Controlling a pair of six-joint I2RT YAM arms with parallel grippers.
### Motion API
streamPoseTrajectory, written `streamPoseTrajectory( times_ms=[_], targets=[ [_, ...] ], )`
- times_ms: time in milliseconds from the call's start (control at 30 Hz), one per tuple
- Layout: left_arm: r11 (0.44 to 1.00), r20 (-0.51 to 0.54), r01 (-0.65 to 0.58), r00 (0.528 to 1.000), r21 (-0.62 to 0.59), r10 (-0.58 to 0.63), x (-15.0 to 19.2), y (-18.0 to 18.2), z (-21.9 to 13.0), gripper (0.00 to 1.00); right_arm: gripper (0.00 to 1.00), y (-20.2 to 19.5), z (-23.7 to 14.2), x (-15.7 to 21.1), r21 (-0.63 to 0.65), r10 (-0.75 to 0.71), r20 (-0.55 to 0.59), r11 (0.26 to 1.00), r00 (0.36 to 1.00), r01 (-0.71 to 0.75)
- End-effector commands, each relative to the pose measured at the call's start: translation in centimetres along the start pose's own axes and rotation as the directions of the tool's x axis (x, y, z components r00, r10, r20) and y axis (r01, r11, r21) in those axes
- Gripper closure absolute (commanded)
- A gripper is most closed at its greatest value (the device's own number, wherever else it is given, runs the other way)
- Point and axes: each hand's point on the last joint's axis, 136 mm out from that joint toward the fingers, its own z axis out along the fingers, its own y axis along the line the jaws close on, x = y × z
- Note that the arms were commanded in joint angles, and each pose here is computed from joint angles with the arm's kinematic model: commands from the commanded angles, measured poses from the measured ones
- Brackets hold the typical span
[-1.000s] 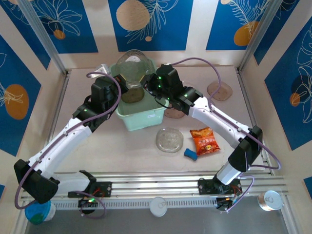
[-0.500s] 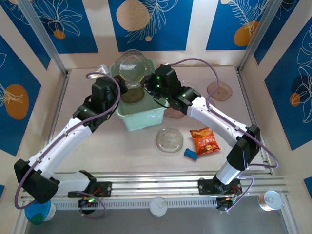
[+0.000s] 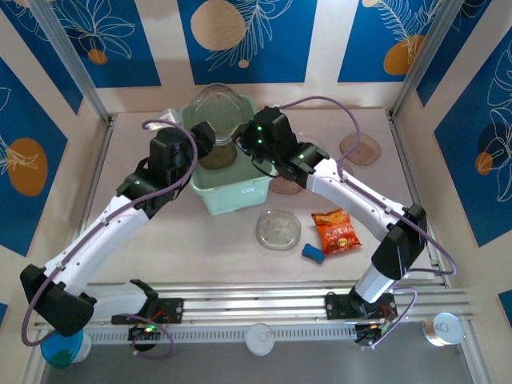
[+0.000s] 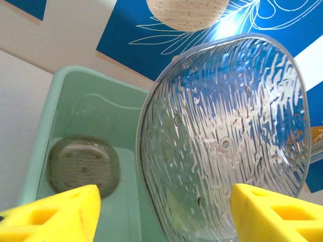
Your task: Place the plates into the plastic bin on the countertop
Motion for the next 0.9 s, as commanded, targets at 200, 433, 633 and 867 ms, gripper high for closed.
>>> streamPoseTrajectory(
  times_ms=[200, 433, 633, 867],
  targets=[
    [0.994, -0.057, -0.109, 0.993, -0.009, 0.108, -3.6, 3.2, -0.3, 0.28, 0.97, -3.9, 1.9, -2.1, 0.175, 0.191, 0.140, 0.961, 0.972, -0.214],
    [0.998, -0.199, -0.061, 0.979, -0.035, 0.053, -3.0, 8.9, 2.0, 0.28, 0.99, -6.2, 5.2, -1.6, 0.316, 0.314, 0.199, 0.876, 0.929, -0.364],
    [0.996, -0.287, -0.074, 0.956, -0.040, 0.059, -1.9, 11.5, 3.5, 0.27, 0.99, -7.4, 8.0, -0.5, 0.401, 0.354, 0.228, 0.814, 0.907, -0.419],
    [0.996, -0.293, -0.085, 0.953, -0.025, 0.074, -2.5, 12.2, 5.4, 0.27, 0.99, -9.5, 10.6, 1.3, 0.463, 0.390, 0.243, 0.758, 0.888, -0.460]
  ],
)
